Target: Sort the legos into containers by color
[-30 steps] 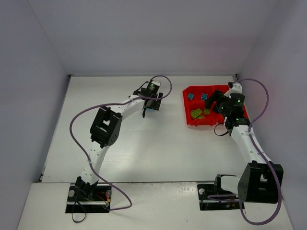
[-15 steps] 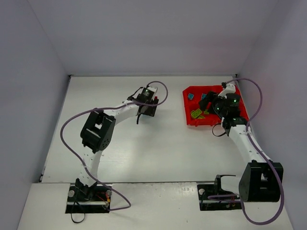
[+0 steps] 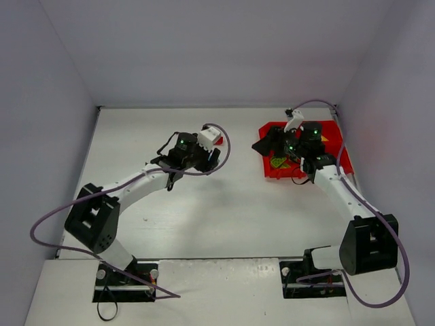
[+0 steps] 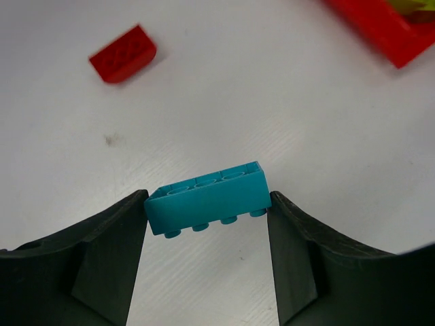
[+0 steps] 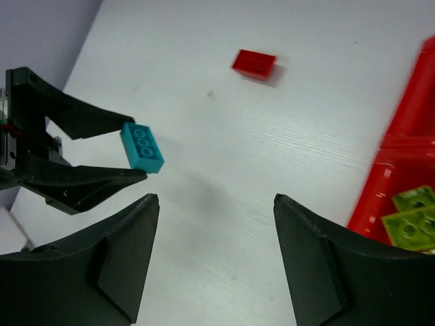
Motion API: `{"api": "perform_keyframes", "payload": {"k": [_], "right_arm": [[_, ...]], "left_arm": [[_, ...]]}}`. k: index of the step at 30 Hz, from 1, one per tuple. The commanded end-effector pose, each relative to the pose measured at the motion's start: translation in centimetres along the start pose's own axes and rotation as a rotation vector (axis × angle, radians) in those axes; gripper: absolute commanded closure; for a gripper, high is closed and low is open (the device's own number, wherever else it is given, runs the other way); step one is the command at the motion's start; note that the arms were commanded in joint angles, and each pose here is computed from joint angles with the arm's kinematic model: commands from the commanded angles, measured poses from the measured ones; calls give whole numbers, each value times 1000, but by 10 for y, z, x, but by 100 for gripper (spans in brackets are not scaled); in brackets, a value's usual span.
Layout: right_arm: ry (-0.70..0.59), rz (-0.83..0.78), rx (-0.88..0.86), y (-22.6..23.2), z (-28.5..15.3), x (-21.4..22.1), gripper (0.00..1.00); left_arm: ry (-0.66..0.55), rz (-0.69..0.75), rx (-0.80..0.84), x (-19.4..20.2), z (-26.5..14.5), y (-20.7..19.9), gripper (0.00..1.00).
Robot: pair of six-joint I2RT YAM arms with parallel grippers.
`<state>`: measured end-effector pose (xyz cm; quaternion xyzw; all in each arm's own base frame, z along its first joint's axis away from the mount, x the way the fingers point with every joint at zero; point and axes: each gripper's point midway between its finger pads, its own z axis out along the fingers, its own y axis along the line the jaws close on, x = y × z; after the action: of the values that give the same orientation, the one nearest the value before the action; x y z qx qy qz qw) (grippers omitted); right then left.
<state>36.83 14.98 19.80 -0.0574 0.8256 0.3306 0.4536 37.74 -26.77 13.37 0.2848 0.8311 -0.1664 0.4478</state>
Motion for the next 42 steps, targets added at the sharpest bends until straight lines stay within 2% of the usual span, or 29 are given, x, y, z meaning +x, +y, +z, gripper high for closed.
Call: {"api": "perform_keyframes", "payload": {"k": [1, 4, 10, 21, 23, 26, 27, 29, 30, 33, 35, 37, 38, 42], "right_arm": [[-17, -36, -213, 61, 1, -26, 35], [51, -14, -313, 91, 12, -14, 35], [108, -16, -406, 131, 26, -3, 33], [191, 4, -444, 150, 51, 23, 33], [208, 9, -454, 152, 55, 29, 35], [222, 12, -477, 157, 57, 34, 44], [224, 12, -481, 157, 58, 35, 53], [219, 6, -484, 158, 58, 33, 65], [214, 1, -481, 157, 58, 32, 78], [186, -16, -453, 152, 58, 26, 100], [169, -32, -427, 146, 59, 22, 100], [137, -38, -346, 126, 61, 13, 100], [115, -64, -311, 117, 62, 7, 100], [10, -93, -46, 48, 63, -27, 100]], "left_arm": [[-285, 269, 142, -77, -35, -30, 66], [-339, 395, 199, -83, -51, -44, 66], [-442, 518, 208, -98, -74, -53, 66], [-510, 593, 201, -113, -94, -61, 66], [-517, 605, 204, -114, -96, -63, 66], [-522, 609, 201, -114, -97, -65, 66], [-518, 608, 201, -113, -96, -64, 66], [-510, 605, 199, -111, -94, -64, 66], [-506, 601, 194, -111, -93, -63, 66], [-482, 559, 160, -108, -86, -56, 64], [-469, 503, 140, -109, -83, -52, 59], [-458, 405, 80, -113, -82, -41, 51], [-447, 377, 60, -115, -84, -37, 34], [-370, 217, -82, -113, -89, -11, 27]]}}
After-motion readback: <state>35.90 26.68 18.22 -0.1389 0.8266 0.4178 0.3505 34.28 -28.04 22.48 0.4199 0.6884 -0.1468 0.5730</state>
